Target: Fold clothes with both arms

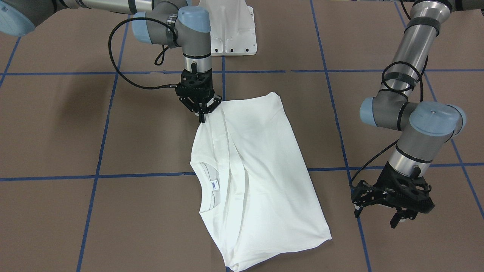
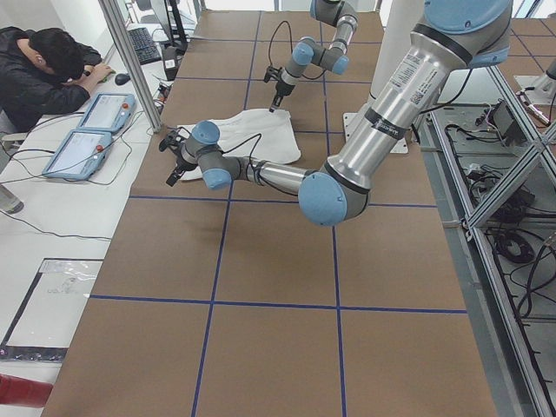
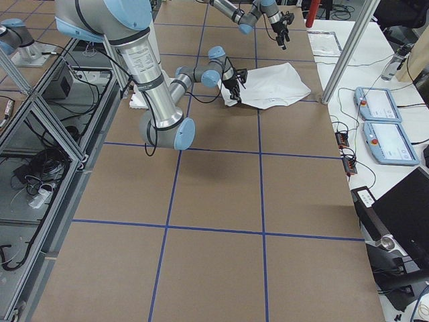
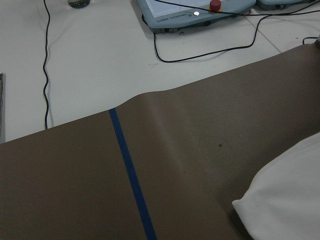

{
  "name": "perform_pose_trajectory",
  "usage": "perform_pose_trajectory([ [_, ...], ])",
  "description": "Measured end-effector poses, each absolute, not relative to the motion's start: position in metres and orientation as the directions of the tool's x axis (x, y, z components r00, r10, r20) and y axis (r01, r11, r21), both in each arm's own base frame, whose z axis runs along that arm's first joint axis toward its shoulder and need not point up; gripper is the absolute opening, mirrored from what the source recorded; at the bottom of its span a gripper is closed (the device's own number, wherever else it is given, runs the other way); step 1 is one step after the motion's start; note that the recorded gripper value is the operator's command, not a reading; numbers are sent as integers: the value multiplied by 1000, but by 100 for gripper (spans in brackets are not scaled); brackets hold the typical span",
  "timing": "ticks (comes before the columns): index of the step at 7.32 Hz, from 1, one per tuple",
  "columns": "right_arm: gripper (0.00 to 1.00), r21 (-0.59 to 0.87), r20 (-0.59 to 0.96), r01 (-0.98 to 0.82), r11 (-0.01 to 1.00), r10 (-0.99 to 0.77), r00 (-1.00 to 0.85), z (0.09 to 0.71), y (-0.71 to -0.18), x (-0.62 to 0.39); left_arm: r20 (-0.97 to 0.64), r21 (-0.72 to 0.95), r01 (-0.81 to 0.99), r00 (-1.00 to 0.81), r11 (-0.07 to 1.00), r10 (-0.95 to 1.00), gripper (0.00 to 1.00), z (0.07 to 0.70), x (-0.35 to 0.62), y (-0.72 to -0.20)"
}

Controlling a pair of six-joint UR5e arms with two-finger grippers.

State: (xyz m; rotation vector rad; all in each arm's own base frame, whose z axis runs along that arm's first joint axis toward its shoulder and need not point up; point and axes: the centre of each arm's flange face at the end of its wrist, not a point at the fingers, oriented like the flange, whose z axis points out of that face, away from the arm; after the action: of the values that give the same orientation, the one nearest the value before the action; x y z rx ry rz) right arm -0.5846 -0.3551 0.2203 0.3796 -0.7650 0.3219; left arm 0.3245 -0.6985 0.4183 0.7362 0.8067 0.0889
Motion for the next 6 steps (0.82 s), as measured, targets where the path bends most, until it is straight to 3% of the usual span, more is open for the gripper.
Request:
perform_pose_trajectory([
  [3, 2, 219, 727, -409, 886, 132, 674, 208, -318, -595, -626, 631, 196, 701, 751, 343, 100, 418, 325, -696],
  [4, 99, 223, 728, -406, 886, 126, 673, 207, -313, -597, -626, 631, 196, 701, 751, 343, 100, 418, 325, -696],
  [6, 100, 238, 723, -397, 886, 111, 682, 207, -315, -596, -626, 633, 197, 699, 749, 345, 100, 417, 324, -695],
])
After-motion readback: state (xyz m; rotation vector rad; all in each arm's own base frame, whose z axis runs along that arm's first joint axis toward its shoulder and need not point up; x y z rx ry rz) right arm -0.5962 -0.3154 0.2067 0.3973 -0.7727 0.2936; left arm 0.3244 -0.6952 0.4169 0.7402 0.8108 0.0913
